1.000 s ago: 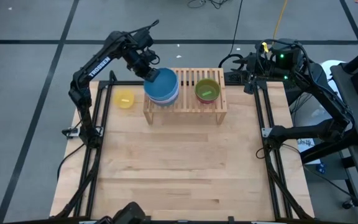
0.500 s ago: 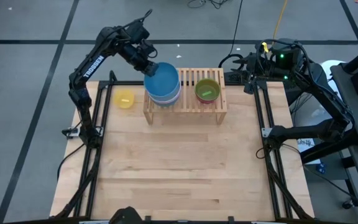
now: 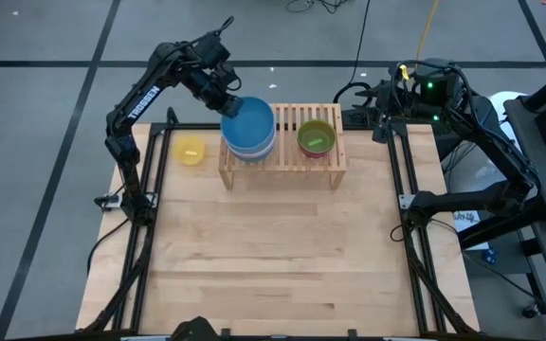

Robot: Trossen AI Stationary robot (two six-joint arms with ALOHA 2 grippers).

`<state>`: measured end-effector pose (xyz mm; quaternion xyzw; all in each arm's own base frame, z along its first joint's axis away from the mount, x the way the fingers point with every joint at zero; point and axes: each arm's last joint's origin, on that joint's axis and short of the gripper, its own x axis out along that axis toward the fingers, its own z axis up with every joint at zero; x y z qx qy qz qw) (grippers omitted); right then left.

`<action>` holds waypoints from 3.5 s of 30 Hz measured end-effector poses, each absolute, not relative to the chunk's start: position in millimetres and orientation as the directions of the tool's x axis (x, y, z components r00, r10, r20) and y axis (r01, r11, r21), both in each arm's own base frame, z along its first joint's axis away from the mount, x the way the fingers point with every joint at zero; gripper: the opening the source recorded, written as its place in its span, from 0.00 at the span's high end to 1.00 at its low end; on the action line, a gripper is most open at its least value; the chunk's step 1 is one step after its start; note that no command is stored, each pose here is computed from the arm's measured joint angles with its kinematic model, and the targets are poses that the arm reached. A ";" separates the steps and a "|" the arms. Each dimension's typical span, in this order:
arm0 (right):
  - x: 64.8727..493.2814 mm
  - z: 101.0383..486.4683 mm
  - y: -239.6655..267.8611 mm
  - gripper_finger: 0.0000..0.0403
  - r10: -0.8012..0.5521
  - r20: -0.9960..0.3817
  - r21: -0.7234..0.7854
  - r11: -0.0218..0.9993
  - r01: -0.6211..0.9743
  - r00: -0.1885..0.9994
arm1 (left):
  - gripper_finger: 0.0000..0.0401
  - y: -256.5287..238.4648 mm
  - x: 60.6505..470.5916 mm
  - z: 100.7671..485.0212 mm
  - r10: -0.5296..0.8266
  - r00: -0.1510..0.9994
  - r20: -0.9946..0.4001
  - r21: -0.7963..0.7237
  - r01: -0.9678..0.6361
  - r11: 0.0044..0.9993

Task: Place and stack bowls onto a shelf
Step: Stack the blue bowl on top of the white bowl on the shelf

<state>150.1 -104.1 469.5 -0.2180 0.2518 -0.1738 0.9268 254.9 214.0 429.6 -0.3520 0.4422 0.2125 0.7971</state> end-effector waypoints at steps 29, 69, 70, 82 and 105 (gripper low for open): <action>143.2 473.1 -99.2 0.70 -0.440 -0.370 -0.532 0.822 0.202 0.818 | 0.88 216.8 259.9 409.2 -0.062 0.489 -0.870 -0.440 -0.714 0.545; 141.0 474.2 -97.7 0.70 -0.442 -0.363 -0.543 0.816 0.199 0.820 | 0.82 216.7 259.9 409.2 -0.057 0.485 -0.872 -0.439 -0.728 0.526; 141.0 474.2 -97.7 0.70 -0.442 -0.363 -0.543 0.816 0.199 0.820 | 0.82 216.7 260.0 409.3 -0.057 0.486 -0.872 -0.440 -0.728 0.526; 141.1 474.3 -97.7 0.70 -0.442 -0.363 -0.543 0.816 0.199 0.820 | 0.82 213.9 255.6 427.4 -0.025 0.541 -0.841 -0.460 -0.689 0.560; 141.1 474.2 -97.7 0.70 -0.442 -0.363 -0.549 0.813 0.195 0.820 | 0.82 214.0 255.6 427.4 -0.024 0.541 -0.841 -0.484 -0.731 0.480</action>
